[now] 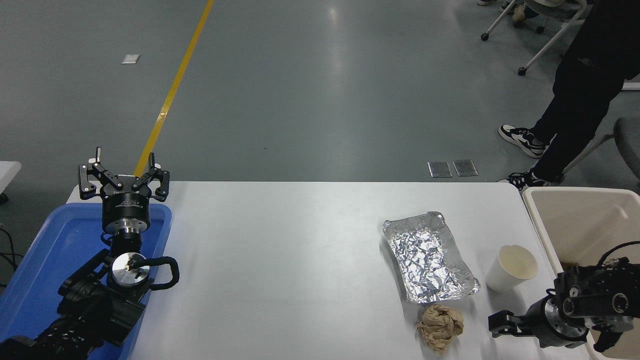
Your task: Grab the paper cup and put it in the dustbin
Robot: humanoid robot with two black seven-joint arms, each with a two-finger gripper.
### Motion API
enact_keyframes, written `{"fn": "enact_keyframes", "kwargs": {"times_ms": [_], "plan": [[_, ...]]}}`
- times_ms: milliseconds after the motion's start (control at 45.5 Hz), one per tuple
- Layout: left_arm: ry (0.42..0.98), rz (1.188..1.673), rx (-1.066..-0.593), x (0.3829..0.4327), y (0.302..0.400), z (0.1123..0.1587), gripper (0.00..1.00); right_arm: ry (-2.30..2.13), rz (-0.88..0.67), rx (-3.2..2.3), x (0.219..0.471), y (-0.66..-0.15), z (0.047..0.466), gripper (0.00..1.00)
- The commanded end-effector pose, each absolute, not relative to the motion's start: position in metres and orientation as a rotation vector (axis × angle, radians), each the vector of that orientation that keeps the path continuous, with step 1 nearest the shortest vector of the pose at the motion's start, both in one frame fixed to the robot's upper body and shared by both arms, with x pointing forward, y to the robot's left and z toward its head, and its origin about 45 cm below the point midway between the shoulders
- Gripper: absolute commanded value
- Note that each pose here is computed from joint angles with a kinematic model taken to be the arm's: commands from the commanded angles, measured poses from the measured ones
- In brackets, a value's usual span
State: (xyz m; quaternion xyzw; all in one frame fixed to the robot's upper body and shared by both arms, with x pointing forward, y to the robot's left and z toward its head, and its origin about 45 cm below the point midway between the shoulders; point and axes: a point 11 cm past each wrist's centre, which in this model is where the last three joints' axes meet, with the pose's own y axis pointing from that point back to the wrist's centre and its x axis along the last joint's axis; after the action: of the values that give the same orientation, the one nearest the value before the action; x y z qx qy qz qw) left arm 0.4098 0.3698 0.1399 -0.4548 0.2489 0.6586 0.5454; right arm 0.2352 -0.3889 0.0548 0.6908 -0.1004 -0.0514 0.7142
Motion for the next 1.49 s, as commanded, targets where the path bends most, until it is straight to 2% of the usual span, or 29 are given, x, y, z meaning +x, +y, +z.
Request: {"fn": "enact_keyframes", "kwargs": {"times_ms": [0,264,484,659,747,1077,1099,1473], "plan": [[0.589,1.559,-1.070,0.4103,0.3691,0.1402,0.99,-0.215,-0.115,1.533,0.234,-0.386,0.052,1.00],[0.586,1.557,-1.068,0.4101,0.3691,0.1402,0.99,-0.226,-0.102,1.543,0.242,-0.382,0.058,1.00],[0.586,1.557,-1.066,0.4101,0.3689,0.1401,0.99,-0.236,-0.052,1.601,0.268,-0.359,0.089,1.00],[0.586,1.557,-1.066,0.4101,0.3689,0.1401,0.99,-0.302,-0.010,1.637,0.298,-0.342,0.147,1.00],[0.585,1.558,-1.066,0.4101,0.3696,0.1404,0.99,-0.314,0.027,1.629,0.308,-0.344,0.183,1.00],[0.584,1.558,-1.067,0.4100,0.3698,0.1405,0.99,-0.379,0.202,1.696,0.342,-0.298,0.317,1.00],[0.584,1.558,-1.067,0.4100,0.3698,0.1405,0.99,-0.353,0.226,1.713,0.346,-0.284,0.338,1.00],[0.585,1.558,-1.066,0.4101,0.3696,0.1404,0.99,-0.228,0.396,1.724,0.348,-0.210,0.424,1.00]]}}
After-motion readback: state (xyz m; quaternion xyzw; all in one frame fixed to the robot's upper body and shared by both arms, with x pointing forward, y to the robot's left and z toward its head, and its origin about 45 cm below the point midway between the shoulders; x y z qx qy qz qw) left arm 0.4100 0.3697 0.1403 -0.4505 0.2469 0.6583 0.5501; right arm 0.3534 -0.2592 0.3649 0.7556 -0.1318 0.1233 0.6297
